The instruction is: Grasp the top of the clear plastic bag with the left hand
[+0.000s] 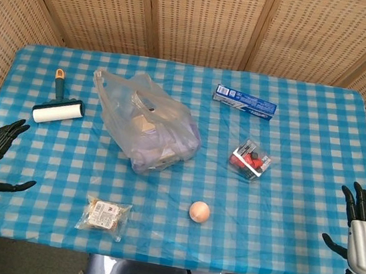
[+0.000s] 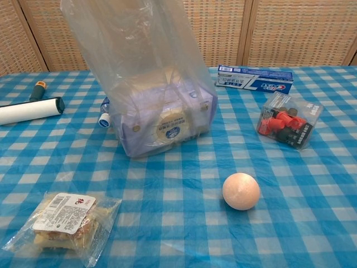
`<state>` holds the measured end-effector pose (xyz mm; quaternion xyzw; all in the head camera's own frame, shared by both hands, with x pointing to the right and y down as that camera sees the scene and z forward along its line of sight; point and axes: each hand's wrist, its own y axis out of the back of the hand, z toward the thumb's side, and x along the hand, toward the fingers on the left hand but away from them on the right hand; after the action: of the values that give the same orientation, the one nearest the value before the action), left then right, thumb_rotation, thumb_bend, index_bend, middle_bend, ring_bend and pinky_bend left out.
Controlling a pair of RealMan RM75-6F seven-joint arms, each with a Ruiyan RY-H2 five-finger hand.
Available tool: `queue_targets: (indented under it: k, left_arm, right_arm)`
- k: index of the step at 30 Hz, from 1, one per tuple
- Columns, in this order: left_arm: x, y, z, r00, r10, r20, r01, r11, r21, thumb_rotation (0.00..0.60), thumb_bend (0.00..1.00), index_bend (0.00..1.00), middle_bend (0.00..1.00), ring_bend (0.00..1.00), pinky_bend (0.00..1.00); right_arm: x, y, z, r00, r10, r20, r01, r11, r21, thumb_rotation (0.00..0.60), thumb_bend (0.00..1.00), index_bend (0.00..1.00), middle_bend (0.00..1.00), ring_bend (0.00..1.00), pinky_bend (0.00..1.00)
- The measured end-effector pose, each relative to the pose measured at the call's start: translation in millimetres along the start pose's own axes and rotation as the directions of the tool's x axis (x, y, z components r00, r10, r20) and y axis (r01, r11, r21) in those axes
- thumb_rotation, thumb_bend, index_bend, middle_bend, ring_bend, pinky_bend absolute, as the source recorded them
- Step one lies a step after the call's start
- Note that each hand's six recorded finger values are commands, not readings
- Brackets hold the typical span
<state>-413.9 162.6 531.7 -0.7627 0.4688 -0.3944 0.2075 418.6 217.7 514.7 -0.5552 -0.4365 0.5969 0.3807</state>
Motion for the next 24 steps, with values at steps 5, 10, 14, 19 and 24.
queue_targets:
  k: [5, 10, 14, 19, 24]
  left_arm:
    - [45.5, -5.3, 26.0, 0.995, -0.064, 0.082, 0.085, 0.955, -0.286, 0.600, 0.00, 0.00, 0.00, 0.00, 0.00]
    - [85.3, -9.8, 53.2, 0.983, -0.131, 0.127, 0.180, 0.812, -0.555, 0.600, 0.00, 0.00, 0.00, 0.00, 0.00]
    - [119.7, -12.4, 82.2, 0.970, -0.173, 0.170, 0.243, 0.700, -0.671, 0.600, 0.00, 0.00, 0.00, 0.00, 0.00]
    - [147.0, -19.7, 108.9, 0.956, -0.227, 0.187, 0.290, 0.620, -0.729, 0.600, 0.00, 0.00, 0.00, 0.00, 0.00]
    - [161.1, -28.8, 119.6, 0.952, -0.263, 0.159, 0.284, 0.553, -0.783, 0.600, 0.00, 0.00, 0.00, 0.00, 0.00]
  right_arm:
    - [-4.7, -4.4, -4.2, 1.000, 0.014, 0.025, -0.014, 1.000, 0.001, 0.600, 0.00, 0.00, 0.00, 0.00, 0.00]
    - [-8.5, -5.2, -10.2, 0.999, 0.019, 0.047, -0.019, 1.000, -0.003, 0.600, 0.00, 0.00, 0.00, 0.00, 0.00]
    - [-10.7, -4.2, -16.0, 0.998, 0.018, 0.067, -0.017, 1.000, -0.009, 0.600, 0.00, 0.00, 0.00, 0.00, 0.00]
    - [-12.8, -3.2, -20.6, 0.997, 0.020, 0.081, -0.018, 1.000, -0.019, 0.600, 0.00, 0.00, 0.00, 0.00, 0.00]
    - [-13.4, -2.6, -24.0, 0.996, 0.021, 0.090, -0.019, 1.000, -0.025, 0.600, 0.00, 0.00, 0.00, 0.00, 0.00]
